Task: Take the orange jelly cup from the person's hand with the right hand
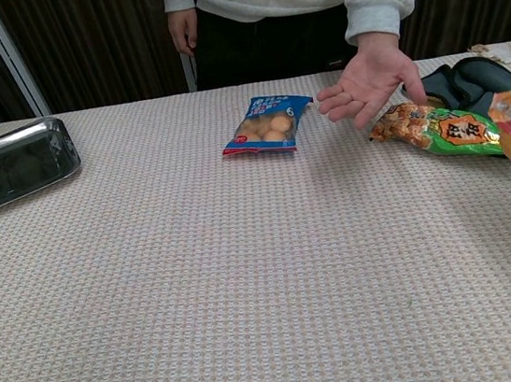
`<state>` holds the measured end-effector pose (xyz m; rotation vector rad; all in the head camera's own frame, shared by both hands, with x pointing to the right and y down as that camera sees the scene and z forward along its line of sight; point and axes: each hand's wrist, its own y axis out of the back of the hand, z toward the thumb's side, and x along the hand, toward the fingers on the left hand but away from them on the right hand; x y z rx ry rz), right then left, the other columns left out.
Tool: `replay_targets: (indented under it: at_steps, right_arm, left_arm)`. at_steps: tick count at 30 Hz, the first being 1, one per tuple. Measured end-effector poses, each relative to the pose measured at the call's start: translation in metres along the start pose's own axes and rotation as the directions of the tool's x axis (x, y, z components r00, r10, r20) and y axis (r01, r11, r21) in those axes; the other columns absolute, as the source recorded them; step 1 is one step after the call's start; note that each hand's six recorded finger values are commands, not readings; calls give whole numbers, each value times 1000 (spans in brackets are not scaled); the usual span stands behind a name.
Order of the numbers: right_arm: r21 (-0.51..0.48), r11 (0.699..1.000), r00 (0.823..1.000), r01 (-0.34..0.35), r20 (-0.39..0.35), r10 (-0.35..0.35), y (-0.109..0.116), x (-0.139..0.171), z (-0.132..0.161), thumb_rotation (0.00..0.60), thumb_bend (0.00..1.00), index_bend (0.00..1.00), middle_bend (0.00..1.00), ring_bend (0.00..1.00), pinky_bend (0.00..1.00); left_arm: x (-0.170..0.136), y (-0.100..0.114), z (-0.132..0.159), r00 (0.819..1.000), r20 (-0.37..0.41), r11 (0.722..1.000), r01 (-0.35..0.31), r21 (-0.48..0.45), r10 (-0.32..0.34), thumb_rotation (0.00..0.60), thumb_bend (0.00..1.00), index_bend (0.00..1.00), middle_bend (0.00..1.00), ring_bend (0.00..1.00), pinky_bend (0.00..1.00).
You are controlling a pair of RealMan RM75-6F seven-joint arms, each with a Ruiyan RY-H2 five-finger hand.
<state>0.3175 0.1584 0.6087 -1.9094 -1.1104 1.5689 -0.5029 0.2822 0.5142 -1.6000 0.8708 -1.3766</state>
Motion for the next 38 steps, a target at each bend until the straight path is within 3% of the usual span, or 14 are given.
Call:
replay_targets:
  at_steps: [4,6,9,11,14,18,25,30,38]
  right_arm:
    - [-22,999,999,-43,16,43,-26,4,-8,600,242,643,531,449,514]
    - [-21,997,997,-70,17,71,-39,6,-8,600,243,609,495,411,442]
    - [8,995,995,-101,10,101,-52,9,-8,600,236,448,302,185,196]
    - [34,991,992,-126,2,126,-61,10,-6,600,214,263,92,21,45]
    - [65,983,985,-171,-7,171,-70,11,-4,600,188,137,0,0,0]
    - [107,977,983,-182,-9,184,-69,8,-1,600,180,111,0,0,0]
    - [163,983,996,-83,-29,89,-38,6,-4,600,180,111,0,0,0]
    - [223,974,998,45,-57,-33,-4,15,-17,600,177,111,0,0,0]
    - [340,897,959,282,-127,-253,31,45,-61,600,176,108,0,0,0]
  left_arm:
    - [0,0,0,1000,0,1000,1,3,-1,600,211,0,0,0,0]
    - [0,0,0,1000,0,1000,2,1,-2,600,210,0,0,0,0]
    - [0,0,0,1000,1,1000,2,-2,-2,600,210,0,0,0,0]
    - [0,0,0,1000,2,1000,1,-3,-1,600,210,0,0,0,0]
    - [0,0,0,1000,3,1000,1,-2,-1,600,210,0,0,0,0]
    - [0,0,0,1000,2,1000,2,-7,-2,600,210,0,0,0,0]
    - [0,0,-1,1000,4,1000,2,-7,-2,600,211,0,0,0,0]
    - [0,0,-1,1000,3,1000,3,-5,-3,600,211,0,0,0,0]
    - [1,-1,-1,1000,-3,1000,0,7,0,600,210,0,0,0,0]
